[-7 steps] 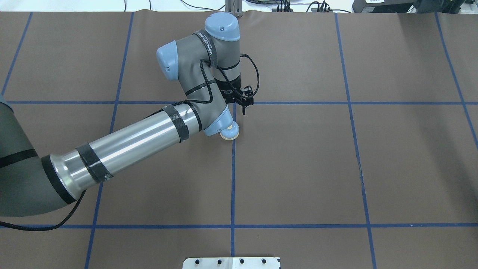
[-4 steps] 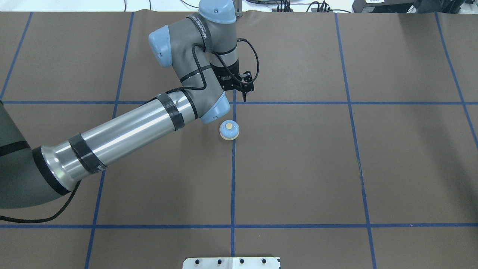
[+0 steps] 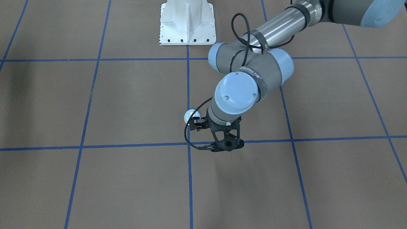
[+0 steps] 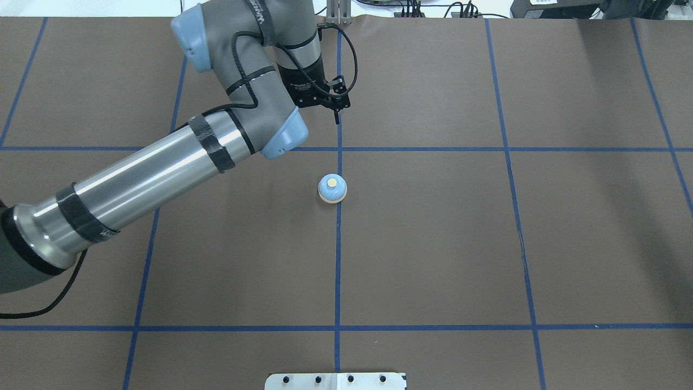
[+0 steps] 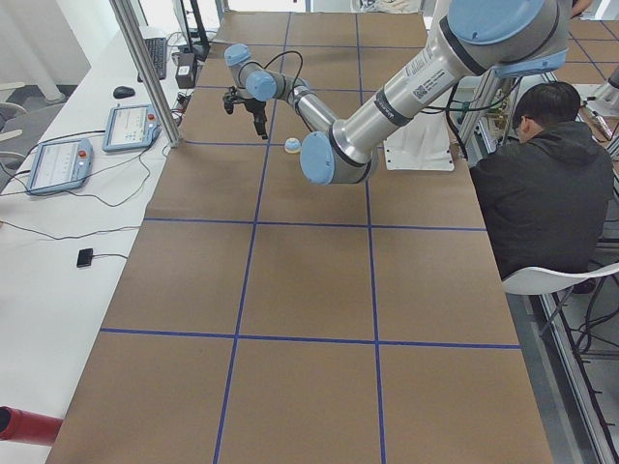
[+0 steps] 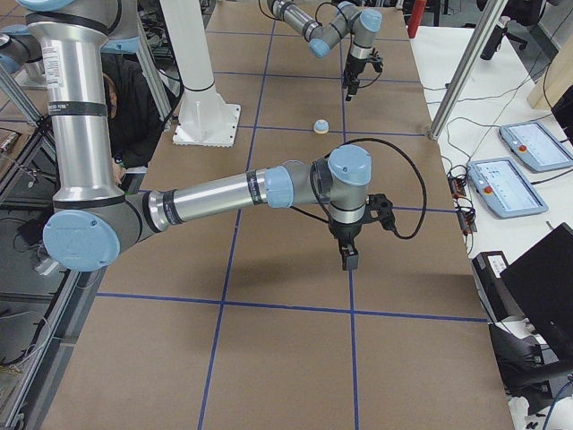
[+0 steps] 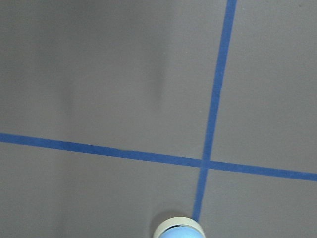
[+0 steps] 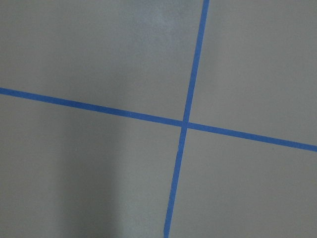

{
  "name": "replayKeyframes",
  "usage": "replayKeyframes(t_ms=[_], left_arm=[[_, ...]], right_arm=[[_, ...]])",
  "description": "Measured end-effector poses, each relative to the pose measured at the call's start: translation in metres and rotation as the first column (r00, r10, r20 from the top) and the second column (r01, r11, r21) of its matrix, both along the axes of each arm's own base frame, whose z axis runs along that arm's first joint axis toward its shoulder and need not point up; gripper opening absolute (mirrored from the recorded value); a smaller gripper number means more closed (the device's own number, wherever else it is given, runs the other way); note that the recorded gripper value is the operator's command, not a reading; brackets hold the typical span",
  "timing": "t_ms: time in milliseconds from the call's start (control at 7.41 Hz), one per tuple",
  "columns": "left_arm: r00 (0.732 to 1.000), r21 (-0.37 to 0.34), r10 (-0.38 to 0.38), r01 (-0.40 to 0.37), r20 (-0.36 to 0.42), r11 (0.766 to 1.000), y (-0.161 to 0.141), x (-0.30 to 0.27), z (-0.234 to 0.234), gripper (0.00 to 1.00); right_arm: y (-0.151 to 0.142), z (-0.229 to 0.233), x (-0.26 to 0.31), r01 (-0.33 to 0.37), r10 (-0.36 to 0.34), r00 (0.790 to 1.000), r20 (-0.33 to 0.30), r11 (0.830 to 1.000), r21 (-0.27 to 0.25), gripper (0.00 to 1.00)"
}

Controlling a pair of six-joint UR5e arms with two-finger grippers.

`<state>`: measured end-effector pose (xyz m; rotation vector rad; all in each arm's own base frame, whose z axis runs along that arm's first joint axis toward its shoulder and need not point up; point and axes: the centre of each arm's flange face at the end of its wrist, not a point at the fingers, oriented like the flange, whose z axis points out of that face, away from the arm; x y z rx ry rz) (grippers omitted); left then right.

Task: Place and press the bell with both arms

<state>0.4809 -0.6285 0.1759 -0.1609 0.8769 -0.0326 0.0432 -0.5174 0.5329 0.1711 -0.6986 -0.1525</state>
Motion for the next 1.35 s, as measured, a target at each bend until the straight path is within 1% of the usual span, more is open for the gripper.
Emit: replayKeyframes(t_ms=[135,405,540,675,810,1080,1215,1350], left_arm=[[1.0,0.056,0.026,-0.027,0.014,0.998,-0.002,-0.044,0.034,1.0],[0.996,0.175,0.078,-0.086,0.053,0.981,-0.002,-0.152,0.127,1.0],[0.994,0.223,0.086,-0.101,0.073,0.97,0.002,-0.208,0.169,1.0],[0.993,0.266,0.078,-0.1,0.092,0.959,0.008,-0.266,0.201,1.0],[0.991,0.31,0.076,-0.107,0.11,0.945,0.015,-0.319,0.229,1.0],[0.982,0.371,0.106,-0.157,0.154,0.915,0.036,-0.412,0.294,1.0],[0.976,0.384,0.128,-0.187,0.174,0.904,0.056,-0.456,0.334,1.0],[0.974,0.39,0.133,-0.197,0.185,0.899,0.078,-0.497,0.368,1.0]], right_arm=[[0.0,-0.002,-0.002,-0.001,0.001,1.0,0.019,1.0,-0.004,1.0],[0.002,-0.013,-0.008,-0.039,0.043,0.994,0.097,0.998,-0.039,1.0],[0.001,-0.022,-0.012,-0.048,0.049,0.991,0.126,0.999,-0.013,1.0],[-0.001,-0.033,-0.025,-0.047,0.045,0.988,0.15,0.999,0.01,1.0],[-0.008,-0.049,-0.047,-0.052,0.05,0.984,0.173,0.999,0.007,0.99],[-0.022,-0.098,-0.102,-0.064,0.064,0.975,0.211,0.998,-0.007,0.99],[-0.028,-0.127,-0.134,-0.08,0.08,0.972,0.223,0.997,-0.011,0.99],[-0.035,-0.16,-0.172,-0.088,0.086,0.968,0.234,0.996,-0.005,0.99]])
